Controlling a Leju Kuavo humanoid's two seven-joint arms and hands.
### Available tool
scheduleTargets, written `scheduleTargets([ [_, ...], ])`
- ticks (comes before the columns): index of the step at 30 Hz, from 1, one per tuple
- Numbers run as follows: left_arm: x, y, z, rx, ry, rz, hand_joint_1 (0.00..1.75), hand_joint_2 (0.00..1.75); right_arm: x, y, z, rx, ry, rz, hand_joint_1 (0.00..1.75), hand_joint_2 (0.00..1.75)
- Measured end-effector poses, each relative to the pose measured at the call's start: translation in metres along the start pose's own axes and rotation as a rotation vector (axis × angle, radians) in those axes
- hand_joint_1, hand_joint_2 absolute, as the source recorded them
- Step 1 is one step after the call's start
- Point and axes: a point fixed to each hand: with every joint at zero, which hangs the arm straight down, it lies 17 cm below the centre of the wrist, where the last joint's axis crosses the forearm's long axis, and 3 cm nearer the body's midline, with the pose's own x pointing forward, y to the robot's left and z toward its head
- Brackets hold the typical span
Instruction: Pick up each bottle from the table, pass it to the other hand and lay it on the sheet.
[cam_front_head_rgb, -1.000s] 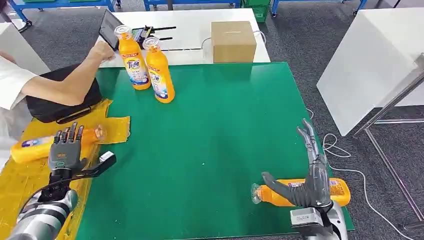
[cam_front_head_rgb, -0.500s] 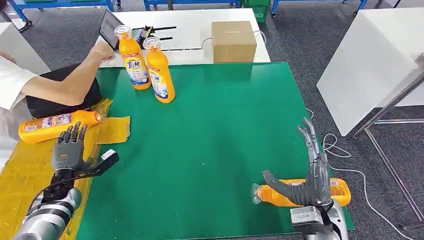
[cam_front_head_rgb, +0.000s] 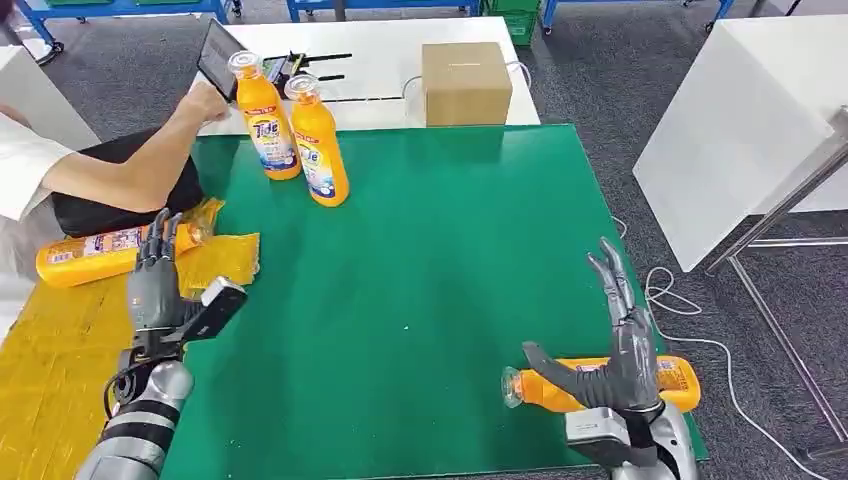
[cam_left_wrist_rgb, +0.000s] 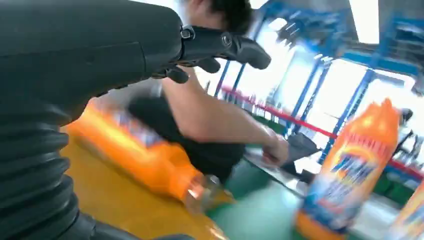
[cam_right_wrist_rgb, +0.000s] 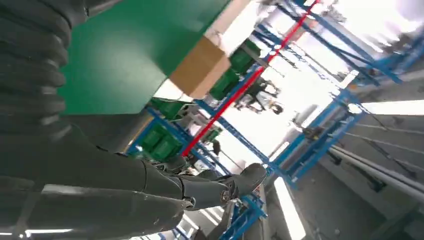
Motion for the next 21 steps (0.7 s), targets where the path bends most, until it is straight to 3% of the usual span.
scheduleTargets([
  [5,0.033,0.014,-0.009,0.012,0.036,0.437,0.0,1.75,-0.052,0.023,0.034,0.254,0.114,0.287,0.0,1.75],
  [11,0.076,0.042,-0.017,0.047,-0.071,0.618,0.0,1.75,-0.106,0.008,0.122,0.622,0.173,0.331,0.0,1.75],
  [14,0.088,0.046,-0.018,0.053,-0.101,0.64,0.0,1.75,-0.125,-0.022,0.152,0.713,0.225,0.376,0.0,1.75],
  [21,0.106,0.045,-0.016,0.053,-0.129,0.676,0.0,1.75,-0.15,-0.057,0.174,0.795,0.317,0.492,0.0,1.75],
])
